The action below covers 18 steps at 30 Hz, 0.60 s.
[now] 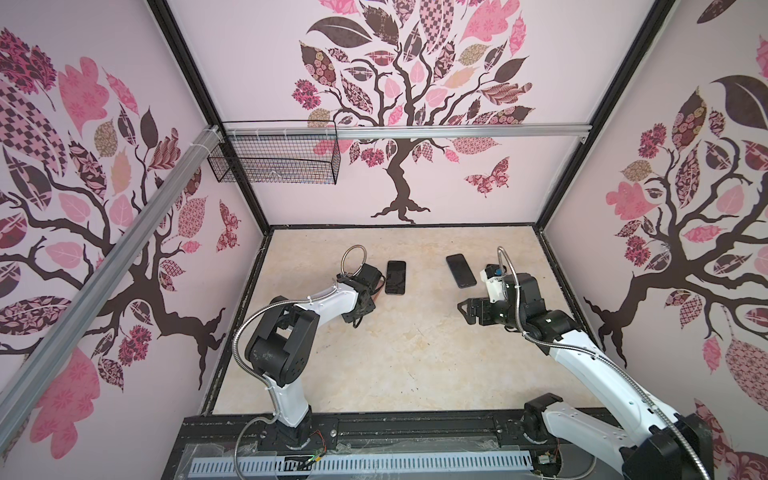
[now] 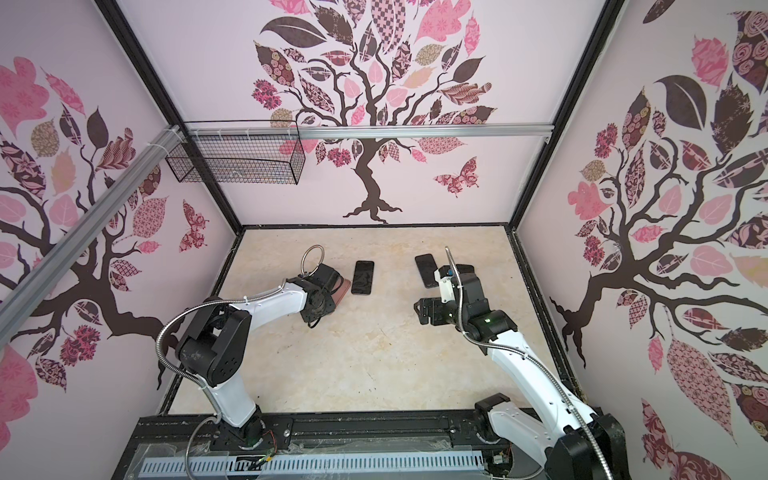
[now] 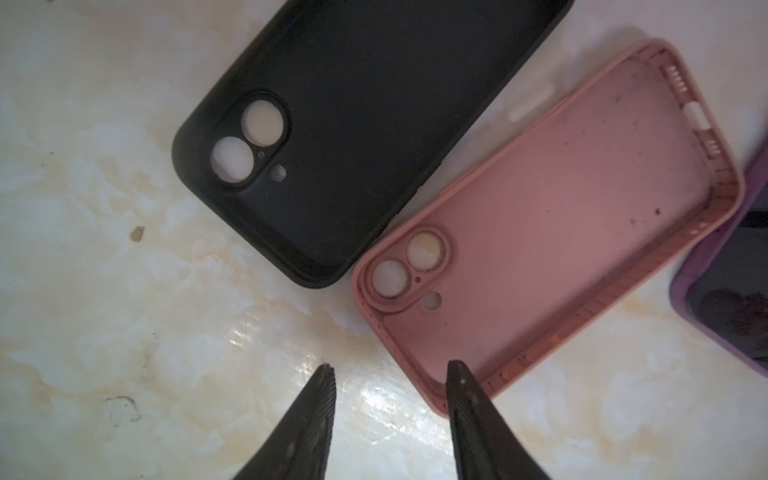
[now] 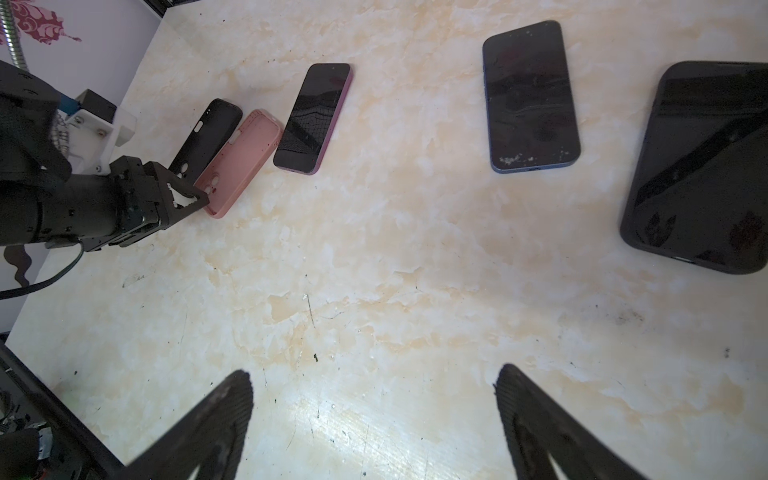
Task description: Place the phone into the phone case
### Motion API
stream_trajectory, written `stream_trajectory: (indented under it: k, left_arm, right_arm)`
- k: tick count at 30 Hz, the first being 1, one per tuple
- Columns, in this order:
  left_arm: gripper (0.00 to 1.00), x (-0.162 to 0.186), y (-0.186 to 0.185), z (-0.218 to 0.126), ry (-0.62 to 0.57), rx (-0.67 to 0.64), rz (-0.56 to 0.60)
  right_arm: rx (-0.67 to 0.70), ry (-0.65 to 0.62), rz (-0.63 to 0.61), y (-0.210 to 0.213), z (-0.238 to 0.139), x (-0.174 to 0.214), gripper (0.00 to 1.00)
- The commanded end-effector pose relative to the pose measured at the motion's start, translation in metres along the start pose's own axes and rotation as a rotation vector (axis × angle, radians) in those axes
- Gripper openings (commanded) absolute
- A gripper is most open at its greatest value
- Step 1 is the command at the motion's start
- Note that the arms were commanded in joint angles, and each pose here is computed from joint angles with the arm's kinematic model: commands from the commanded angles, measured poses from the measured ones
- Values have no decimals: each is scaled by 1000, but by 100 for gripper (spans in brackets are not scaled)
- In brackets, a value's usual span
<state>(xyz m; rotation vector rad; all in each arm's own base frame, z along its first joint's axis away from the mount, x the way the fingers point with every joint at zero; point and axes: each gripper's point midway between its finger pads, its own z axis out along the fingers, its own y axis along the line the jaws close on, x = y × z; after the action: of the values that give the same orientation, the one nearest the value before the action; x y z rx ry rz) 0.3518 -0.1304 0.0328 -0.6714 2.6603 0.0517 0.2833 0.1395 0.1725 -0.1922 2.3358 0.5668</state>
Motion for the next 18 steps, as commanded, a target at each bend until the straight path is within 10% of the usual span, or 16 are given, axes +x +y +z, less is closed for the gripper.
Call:
stream_trajectory:
  k: [1, 18]
  left_arm:
    - [45, -11, -2, -1, -40, -12, -26]
    - [18, 3, 1, 20, 3, -33, -3]
  right_arm:
    - [-27, -12, -15, 6, -5, -1, 94]
    - [-39, -10, -13, 8, -4, 0, 94]
